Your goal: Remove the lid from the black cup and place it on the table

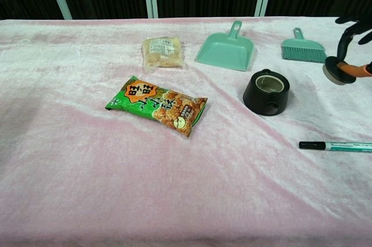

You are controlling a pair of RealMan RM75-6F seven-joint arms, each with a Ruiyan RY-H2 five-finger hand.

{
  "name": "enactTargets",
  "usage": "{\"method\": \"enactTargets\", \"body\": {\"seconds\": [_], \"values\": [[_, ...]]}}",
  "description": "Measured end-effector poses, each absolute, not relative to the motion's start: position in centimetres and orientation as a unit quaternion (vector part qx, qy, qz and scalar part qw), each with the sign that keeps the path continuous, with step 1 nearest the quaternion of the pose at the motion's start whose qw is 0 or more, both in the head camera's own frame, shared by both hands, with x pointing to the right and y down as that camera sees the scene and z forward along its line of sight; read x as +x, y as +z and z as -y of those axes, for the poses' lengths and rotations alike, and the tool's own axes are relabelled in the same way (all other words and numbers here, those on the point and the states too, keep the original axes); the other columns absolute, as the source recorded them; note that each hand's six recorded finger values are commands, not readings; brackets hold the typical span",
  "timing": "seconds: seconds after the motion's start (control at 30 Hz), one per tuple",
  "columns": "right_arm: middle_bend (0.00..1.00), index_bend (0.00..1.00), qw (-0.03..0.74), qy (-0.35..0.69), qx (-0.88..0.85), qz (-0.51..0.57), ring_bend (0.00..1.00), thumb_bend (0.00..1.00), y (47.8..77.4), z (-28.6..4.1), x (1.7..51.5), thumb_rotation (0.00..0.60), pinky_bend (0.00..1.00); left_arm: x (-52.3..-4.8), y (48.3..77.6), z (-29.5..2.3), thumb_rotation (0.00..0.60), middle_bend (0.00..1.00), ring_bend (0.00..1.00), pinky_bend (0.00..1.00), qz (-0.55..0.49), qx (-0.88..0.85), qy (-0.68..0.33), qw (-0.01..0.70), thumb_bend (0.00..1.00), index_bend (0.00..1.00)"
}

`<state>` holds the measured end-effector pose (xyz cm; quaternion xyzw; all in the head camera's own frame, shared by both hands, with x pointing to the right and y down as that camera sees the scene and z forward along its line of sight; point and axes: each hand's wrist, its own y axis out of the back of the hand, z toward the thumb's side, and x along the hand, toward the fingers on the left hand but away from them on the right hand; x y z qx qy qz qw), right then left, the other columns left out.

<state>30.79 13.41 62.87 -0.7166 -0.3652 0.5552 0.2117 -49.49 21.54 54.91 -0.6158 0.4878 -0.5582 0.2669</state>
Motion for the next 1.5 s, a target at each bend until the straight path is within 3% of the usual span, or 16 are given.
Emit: {"method": "enactTargets", "body": {"seconds": [0.27,0.7,0.87,1.07,1.13,1.4,1.5], "values": [[0.00,0.57,0.222,0.584,-0.701,0.344,0.06,0.31,65.0,-15.9,33.0,0.600,0.14,-49.5,54.9,-21.6,0.600,0.02,0.00,0.05,-0.488,-0.616,-0.558,0.267,0.34,0.19],[0.00,0.55,0.241,0.622,-0.679,0.305,0.06,0.31,68.9,-17.2,34.1,0.600,0.14,-49.5,54.9,-21.5,0.600,0.02,0.00,0.05,-0.488,-0.616,-0.559,0.266,0.34,0.19],[0.00,0.40,0.232,0.630,-0.679,0.297,0.06,0.28,69.3,-17.4,34.2,0.600,0.14,-49.5,54.9,-21.5,0.600,0.02,0.00,0.05,-0.487,-0.616,-0.559,0.267,0.34,0.19],[0.00,0.09,0.233,0.633,-0.680,0.288,0.05,0.20,69.1,-17.3,34.1,0.600,0.14,-49.5,54.9,-21.5,0.600,0.02,0.00,0.05,-0.487,-0.616,-0.559,0.268,0.34,0.19],[0.00,0.03,0.233,0.632,-0.681,0.287,0.05,0.19,69.0,-17.3,34.0,0.600,0.14,-49.5,54.9,-21.5,0.600,0.02,0.00,0.05,-0.487,-0.616,-0.559,0.268,0.34,0.19],[0.00,0.02,0.234,0.616,-0.679,0.323,0.06,0.18,67.1,-16.0,33.9,0.600,0.14,-49.6,54.9,-21.5,0.600,0.02,0.00,0.05,-0.488,-0.615,-0.559,0.267,0.34,0.19],[0.00,0.01,0.251,0.606,-0.669,0.350,0.06,0.18,65.0,-15.1,34.7,0.600,0.14,-49.6,54.9,-21.5,0.600,0.02,0.00,0.05,-0.488,-0.615,-0.559,0.268,0.34,0.19]]}}
